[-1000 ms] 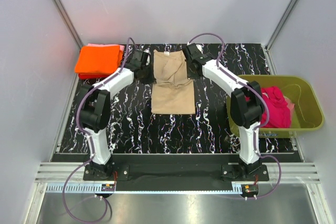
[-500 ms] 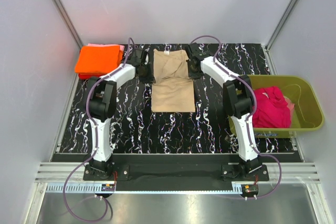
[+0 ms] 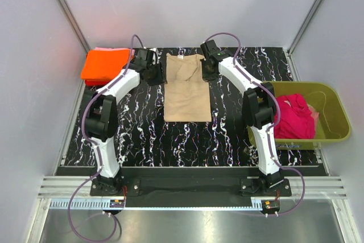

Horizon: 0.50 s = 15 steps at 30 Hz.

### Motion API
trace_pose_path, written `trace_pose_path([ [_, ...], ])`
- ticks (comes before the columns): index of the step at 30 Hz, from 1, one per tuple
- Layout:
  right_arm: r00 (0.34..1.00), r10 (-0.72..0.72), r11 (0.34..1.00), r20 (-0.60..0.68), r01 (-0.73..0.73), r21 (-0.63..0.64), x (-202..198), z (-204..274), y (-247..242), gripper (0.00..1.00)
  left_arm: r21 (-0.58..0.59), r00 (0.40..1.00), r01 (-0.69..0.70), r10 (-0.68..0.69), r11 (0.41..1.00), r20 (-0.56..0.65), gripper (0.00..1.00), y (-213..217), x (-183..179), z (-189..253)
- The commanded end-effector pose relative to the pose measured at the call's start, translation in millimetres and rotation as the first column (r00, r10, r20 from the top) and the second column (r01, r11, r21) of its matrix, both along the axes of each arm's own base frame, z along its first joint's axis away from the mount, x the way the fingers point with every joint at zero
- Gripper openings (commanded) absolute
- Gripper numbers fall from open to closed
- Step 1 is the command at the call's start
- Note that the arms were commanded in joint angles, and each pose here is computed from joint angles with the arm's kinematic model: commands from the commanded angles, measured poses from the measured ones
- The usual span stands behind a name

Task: Fold and stack the t-shirts
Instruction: Fold the tshirt

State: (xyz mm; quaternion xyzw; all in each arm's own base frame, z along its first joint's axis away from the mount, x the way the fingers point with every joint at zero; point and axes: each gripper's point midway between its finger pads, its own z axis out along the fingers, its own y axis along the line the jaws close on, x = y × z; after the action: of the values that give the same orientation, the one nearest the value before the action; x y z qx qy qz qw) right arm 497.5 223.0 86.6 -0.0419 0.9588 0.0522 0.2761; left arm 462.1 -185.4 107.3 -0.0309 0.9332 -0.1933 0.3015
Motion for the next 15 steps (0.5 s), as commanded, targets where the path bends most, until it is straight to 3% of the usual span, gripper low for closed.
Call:
trace_pose_path([
  [1, 1.0, 0.011, 0.998, 0.005, -0.011, 0.059, -4, 19, 9, 0.13, -0.055, 0.998, 0.07, -0.07, 0.996, 0.006, 0.4, -18, 1, -6],
  [9, 1.0, -0.005, 0.999, -0.018, 0.006, 0.041, -9, 9, 4, 0.18, -0.047, 0.996, 0.078, -0.08, 0.996, -0.045, 0.4, -21, 30, -37],
  [15, 0.999, -0.011, 1.0, -0.035, 0.011, -0.005, -5, -20, 0, 0.15, -0.072, 0.996, 0.072, -0.076, 0.995, -0.054, 0.4, -22, 49, -46],
])
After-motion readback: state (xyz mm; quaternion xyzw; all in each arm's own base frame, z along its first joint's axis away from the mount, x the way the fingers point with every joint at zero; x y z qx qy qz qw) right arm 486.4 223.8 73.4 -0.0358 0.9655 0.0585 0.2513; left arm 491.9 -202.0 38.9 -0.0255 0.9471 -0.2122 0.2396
